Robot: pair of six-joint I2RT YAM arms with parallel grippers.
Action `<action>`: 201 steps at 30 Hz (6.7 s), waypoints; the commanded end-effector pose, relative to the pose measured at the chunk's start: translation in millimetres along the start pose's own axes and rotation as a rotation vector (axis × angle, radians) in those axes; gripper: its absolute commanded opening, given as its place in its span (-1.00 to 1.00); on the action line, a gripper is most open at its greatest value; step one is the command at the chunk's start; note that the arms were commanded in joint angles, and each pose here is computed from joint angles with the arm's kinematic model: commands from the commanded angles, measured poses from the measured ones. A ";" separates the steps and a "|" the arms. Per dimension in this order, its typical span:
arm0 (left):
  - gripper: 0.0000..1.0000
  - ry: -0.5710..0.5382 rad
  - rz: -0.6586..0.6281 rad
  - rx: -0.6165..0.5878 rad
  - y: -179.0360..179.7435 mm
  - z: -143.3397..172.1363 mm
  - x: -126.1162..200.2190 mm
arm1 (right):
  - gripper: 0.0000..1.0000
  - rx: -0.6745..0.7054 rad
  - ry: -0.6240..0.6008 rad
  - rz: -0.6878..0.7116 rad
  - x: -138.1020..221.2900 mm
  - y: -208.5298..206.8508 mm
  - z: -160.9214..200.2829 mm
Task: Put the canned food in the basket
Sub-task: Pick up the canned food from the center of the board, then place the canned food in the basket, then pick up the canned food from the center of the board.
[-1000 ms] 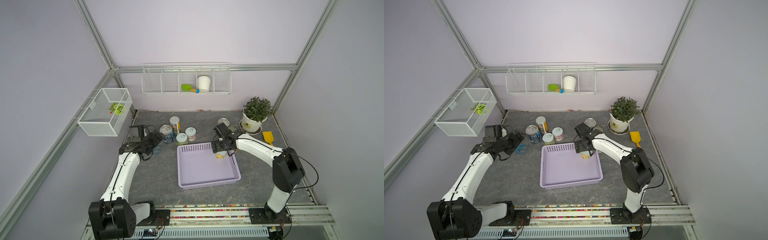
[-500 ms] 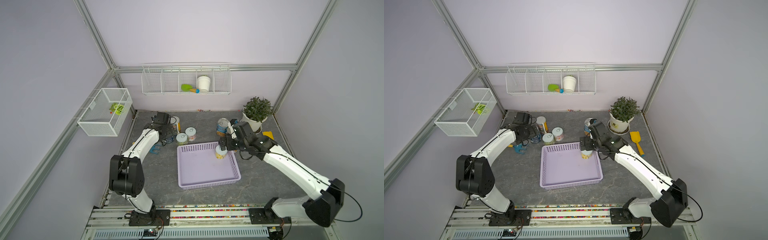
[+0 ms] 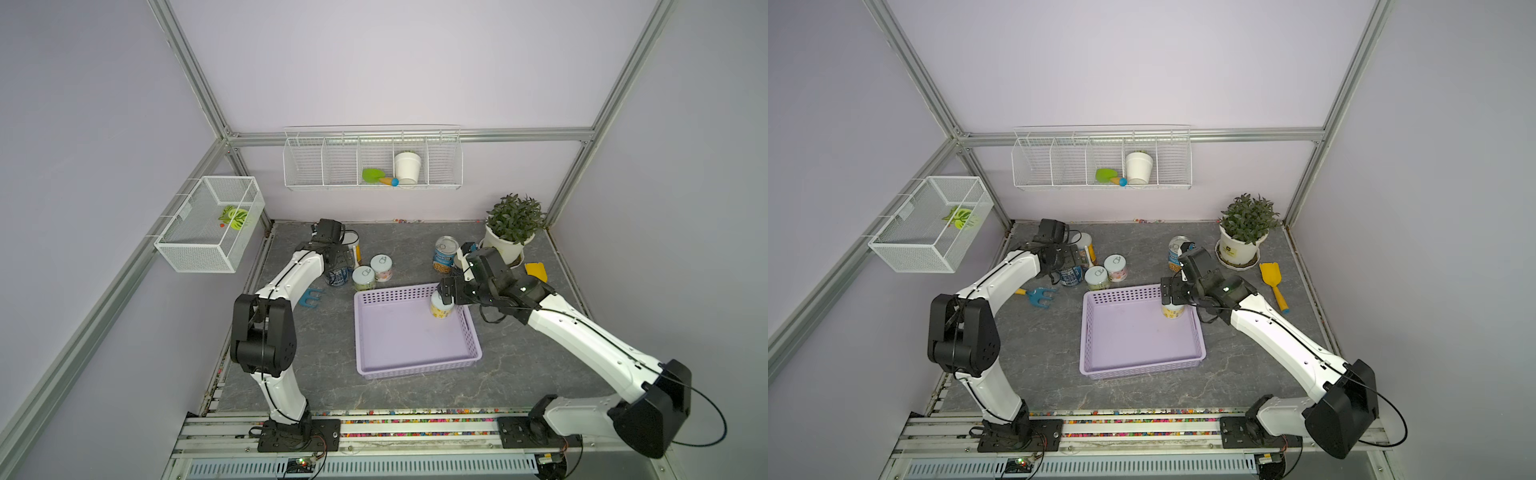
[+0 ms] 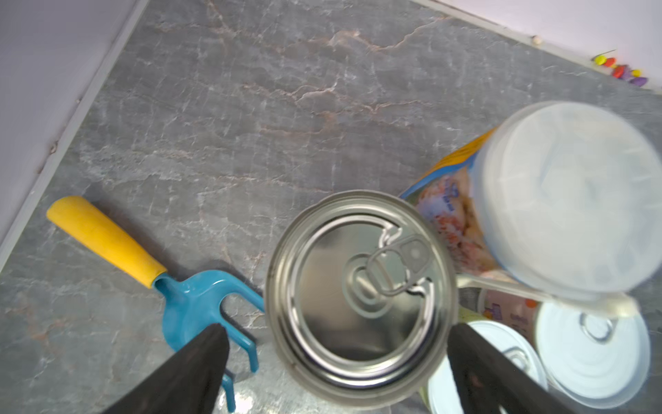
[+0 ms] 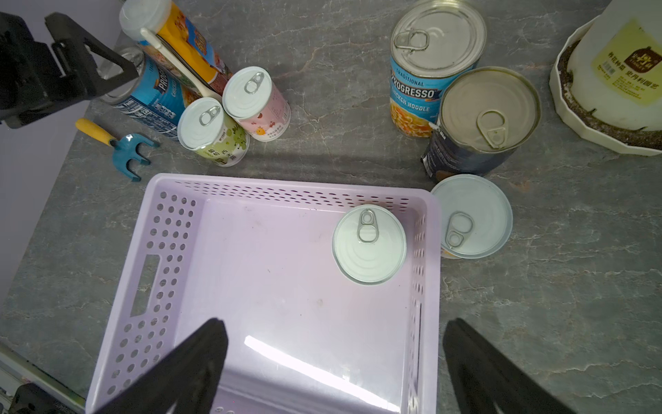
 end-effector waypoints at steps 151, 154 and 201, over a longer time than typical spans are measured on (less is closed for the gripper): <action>0.83 -0.139 0.124 -0.200 -119.1 84.8 94.1 | 0.97 -0.186 -0.129 0.209 -2.5 -76.0 -24.7; 0.94 -0.140 0.135 -0.191 -119.0 82.9 99.3 | 0.97 -0.184 -0.140 0.224 -1.1 -79.5 -26.6; 1.00 -0.200 0.159 0.158 1.9 107.0 168.7 | 0.97 -0.193 0.113 0.420 -139.5 -119.3 -87.5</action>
Point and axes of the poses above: each gripper's point midway between its finger pads, its own x axis back along the fingers, its own y axis along the line the jaws close on, z = x × y, the point moved 2 cm from there along x, back along the fingers, and after that the axes turned 12 degrees about -x, right-handed, at the moved point
